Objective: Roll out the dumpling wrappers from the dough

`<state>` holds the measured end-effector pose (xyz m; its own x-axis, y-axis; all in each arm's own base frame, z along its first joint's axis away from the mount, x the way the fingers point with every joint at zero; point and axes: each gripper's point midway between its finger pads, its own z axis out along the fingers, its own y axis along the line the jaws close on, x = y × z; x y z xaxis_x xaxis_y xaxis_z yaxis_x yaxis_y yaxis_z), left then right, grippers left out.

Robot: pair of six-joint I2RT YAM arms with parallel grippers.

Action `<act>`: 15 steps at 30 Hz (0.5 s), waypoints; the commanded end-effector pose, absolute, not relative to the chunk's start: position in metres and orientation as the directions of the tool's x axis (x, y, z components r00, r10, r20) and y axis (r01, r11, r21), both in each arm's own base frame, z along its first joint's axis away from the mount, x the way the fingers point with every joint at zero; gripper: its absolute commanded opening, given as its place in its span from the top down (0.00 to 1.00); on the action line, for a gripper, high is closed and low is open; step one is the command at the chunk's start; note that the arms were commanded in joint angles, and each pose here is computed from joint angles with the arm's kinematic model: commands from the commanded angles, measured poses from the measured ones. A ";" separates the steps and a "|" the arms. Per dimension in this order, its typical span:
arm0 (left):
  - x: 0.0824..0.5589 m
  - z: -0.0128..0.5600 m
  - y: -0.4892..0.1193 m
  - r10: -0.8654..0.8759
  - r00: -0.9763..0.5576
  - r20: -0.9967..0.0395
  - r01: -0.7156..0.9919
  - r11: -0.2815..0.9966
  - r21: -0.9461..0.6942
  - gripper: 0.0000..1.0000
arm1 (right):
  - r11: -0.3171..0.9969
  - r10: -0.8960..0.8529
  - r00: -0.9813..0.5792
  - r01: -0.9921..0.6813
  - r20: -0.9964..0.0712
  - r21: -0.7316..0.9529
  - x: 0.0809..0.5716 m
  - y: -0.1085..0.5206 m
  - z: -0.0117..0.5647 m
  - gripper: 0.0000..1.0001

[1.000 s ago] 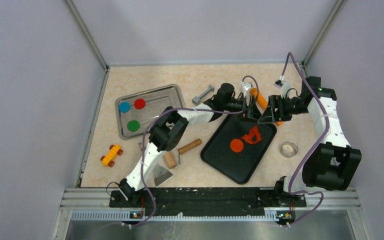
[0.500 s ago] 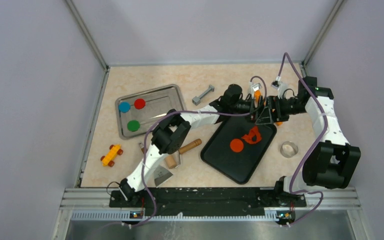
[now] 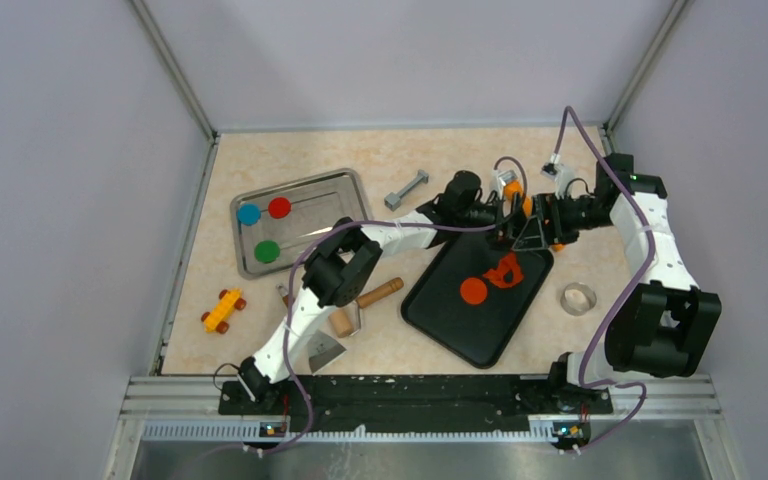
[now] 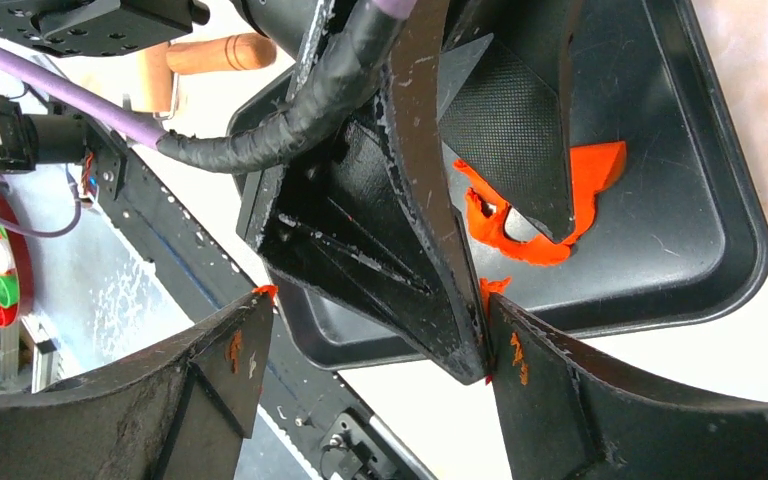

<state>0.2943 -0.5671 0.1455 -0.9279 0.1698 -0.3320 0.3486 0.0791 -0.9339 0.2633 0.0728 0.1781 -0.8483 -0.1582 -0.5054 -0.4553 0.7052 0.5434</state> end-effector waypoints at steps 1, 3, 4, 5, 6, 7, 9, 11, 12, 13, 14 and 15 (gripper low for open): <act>0.310 0.097 -0.557 0.134 -0.960 -0.246 0.268 0.179 -0.947 0.11 | 0.679 -0.161 -0.820 -0.496 -0.550 0.541 0.265 0.078 0.201 0.23; 0.310 0.095 -0.556 0.136 -0.960 -0.244 0.266 0.182 -0.947 0.12 | 0.679 -0.164 -0.820 -0.497 -0.549 0.540 0.266 0.078 0.202 0.24; 0.311 0.093 -0.555 0.133 -0.961 -0.242 0.264 0.185 -0.947 0.12 | 0.679 -0.164 -0.819 -0.498 -0.550 0.539 0.267 0.078 0.202 0.24; 0.312 0.092 -0.555 0.131 -0.962 -0.240 0.262 0.189 -0.947 0.12 | 0.679 -0.163 -0.818 -0.499 -0.552 0.539 0.267 0.078 0.203 0.24; 0.313 0.091 -0.554 0.128 -0.963 -0.238 0.259 0.191 -0.947 0.12 | 0.678 -0.163 -0.819 -0.498 -0.550 0.540 0.268 0.078 0.202 0.24; 0.314 0.090 -0.554 0.126 -0.964 -0.235 0.256 0.195 -0.947 0.12 | 0.677 -0.162 -0.819 -0.498 -0.550 0.542 0.268 0.078 0.202 0.24; 0.316 0.086 -0.552 0.122 -0.966 -0.229 0.250 0.203 -0.947 0.12 | 0.679 -0.164 -0.820 -0.497 -0.549 0.540 0.269 0.078 0.202 0.24; 0.317 0.084 -0.550 0.120 -0.967 -0.223 0.244 0.208 -0.947 0.12 | 0.682 -0.168 -0.820 -0.498 -0.548 0.536 0.268 0.077 0.202 0.24; 0.319 0.084 -0.549 0.119 -0.966 -0.227 0.248 0.206 -0.947 0.12 | 0.683 -0.171 -0.819 -0.499 -0.547 0.533 0.268 0.076 0.201 0.24; 0.319 0.087 -0.549 0.122 -0.964 -0.237 0.258 0.199 -0.945 0.12 | 0.685 -0.172 -0.821 -0.497 -0.544 0.533 0.268 0.076 0.200 0.24; 0.319 0.090 -0.549 0.125 -0.960 -0.251 0.271 0.188 -0.944 0.12 | 0.687 -0.171 -0.823 -0.494 -0.542 0.533 0.267 0.075 0.199 0.24; 0.318 0.095 -0.549 0.131 -0.955 -0.267 0.287 0.173 -0.942 0.11 | 0.689 -0.172 -0.824 -0.493 -0.541 0.532 0.268 0.075 0.198 0.24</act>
<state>0.3085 -0.5533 0.1019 -0.9592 0.1513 -0.2390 0.2629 0.1654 -0.9505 0.2658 0.0704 0.1821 -0.8486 -0.1680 -0.5017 -0.4568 0.7110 0.5346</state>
